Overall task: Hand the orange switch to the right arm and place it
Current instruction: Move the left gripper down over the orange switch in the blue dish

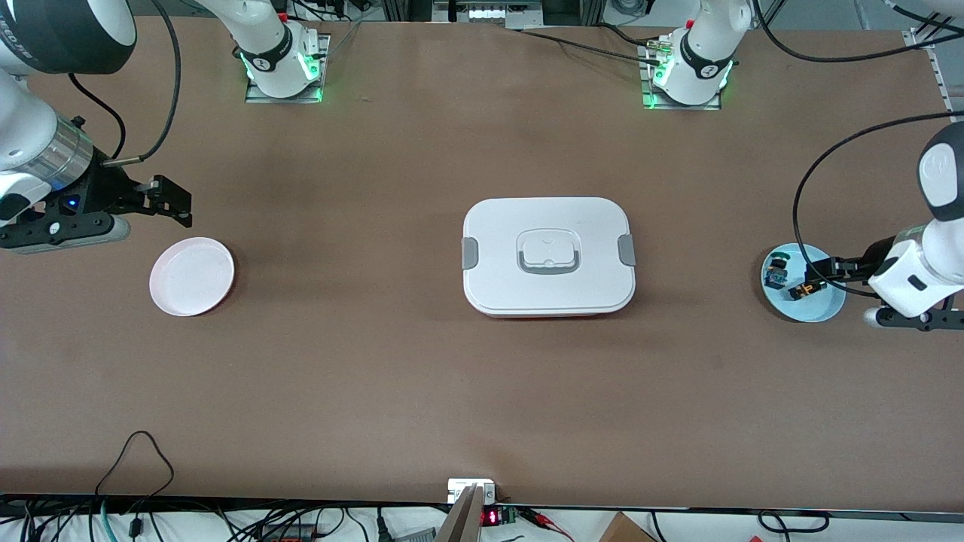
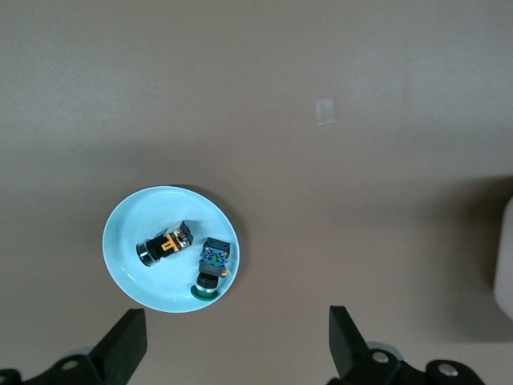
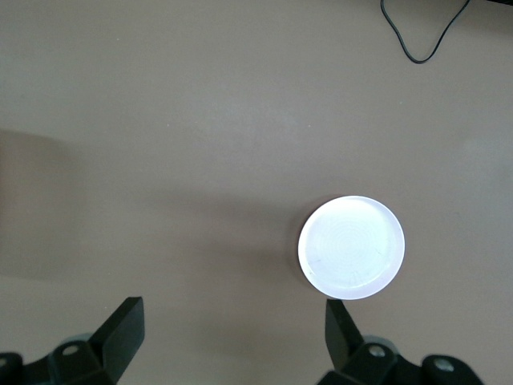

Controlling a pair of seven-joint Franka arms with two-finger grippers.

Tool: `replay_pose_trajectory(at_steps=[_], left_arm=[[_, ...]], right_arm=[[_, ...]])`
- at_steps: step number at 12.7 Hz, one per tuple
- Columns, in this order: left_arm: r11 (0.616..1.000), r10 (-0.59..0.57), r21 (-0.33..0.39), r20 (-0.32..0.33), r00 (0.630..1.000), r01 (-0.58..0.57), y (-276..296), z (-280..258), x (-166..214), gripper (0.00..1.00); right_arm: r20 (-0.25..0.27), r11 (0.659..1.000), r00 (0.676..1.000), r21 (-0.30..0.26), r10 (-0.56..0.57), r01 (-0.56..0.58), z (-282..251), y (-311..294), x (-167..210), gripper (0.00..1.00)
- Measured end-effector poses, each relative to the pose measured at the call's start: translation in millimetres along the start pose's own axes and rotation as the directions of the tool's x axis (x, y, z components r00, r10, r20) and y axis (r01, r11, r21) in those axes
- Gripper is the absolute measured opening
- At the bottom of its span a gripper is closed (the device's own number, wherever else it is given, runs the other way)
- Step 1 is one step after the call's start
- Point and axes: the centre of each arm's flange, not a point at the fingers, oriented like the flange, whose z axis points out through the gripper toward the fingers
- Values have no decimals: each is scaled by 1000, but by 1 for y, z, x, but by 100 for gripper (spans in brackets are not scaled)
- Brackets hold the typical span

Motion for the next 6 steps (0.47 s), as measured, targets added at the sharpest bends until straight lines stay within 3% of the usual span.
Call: replay_pose_trajectory(at_steps=[6], left_arm=[[992,-122,-2,145,982,124,-84,110,9,100]], right_arm=[[0,1000,1000,0,0,0,0,0,0,100]])
